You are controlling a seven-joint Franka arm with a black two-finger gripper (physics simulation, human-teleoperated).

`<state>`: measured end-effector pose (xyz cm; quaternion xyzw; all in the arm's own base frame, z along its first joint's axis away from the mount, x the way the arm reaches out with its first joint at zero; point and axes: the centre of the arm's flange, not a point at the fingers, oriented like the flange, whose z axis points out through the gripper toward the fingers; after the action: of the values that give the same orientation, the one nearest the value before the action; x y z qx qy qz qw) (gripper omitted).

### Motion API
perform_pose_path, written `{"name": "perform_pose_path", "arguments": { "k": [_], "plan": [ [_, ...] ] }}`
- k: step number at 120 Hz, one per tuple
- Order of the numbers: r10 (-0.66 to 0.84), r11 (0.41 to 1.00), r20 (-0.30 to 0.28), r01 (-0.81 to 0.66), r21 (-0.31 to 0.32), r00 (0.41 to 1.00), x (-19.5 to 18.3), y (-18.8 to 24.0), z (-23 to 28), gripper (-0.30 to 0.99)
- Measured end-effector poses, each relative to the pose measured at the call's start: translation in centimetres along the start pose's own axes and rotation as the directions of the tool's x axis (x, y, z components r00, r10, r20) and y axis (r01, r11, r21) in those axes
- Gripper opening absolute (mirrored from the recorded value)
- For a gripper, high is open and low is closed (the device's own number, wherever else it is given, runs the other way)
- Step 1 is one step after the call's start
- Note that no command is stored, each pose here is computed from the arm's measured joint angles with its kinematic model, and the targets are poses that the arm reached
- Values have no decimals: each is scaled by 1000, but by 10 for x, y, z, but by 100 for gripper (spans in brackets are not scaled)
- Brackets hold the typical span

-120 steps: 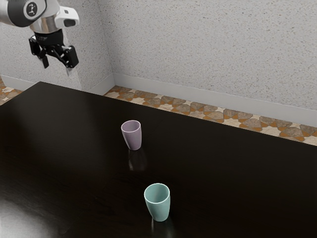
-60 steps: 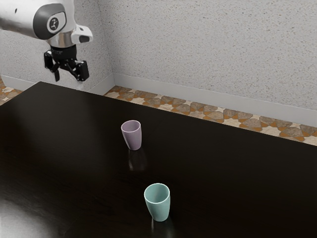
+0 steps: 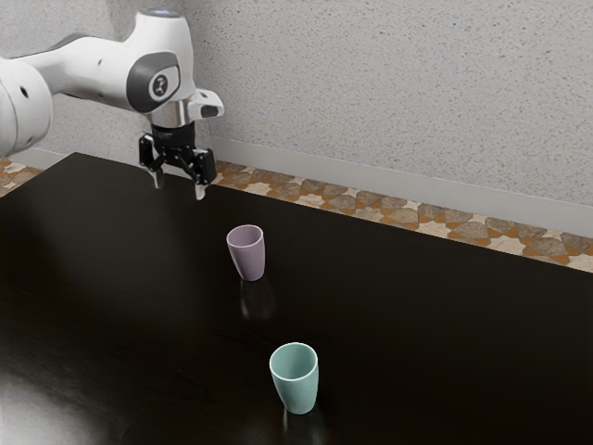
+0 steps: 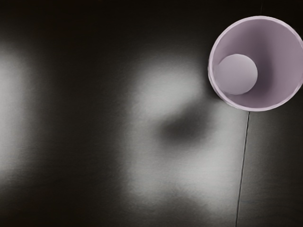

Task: Place the left cup onto the right cup

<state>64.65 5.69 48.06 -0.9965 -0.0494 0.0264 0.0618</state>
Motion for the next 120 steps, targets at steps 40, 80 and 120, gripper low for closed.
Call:
{"name": "perform_pose_path", "arguments": {
  "k": [40,80,120],
  "plan": [
    [6,1000,-45,-7,-7,999,38,24,23,69],
    [20,999,-45,-21,-28,999,56,48,49,69],
    [16,998,-26,-18,-65,1000,66,63,86,69]
  ]
}}
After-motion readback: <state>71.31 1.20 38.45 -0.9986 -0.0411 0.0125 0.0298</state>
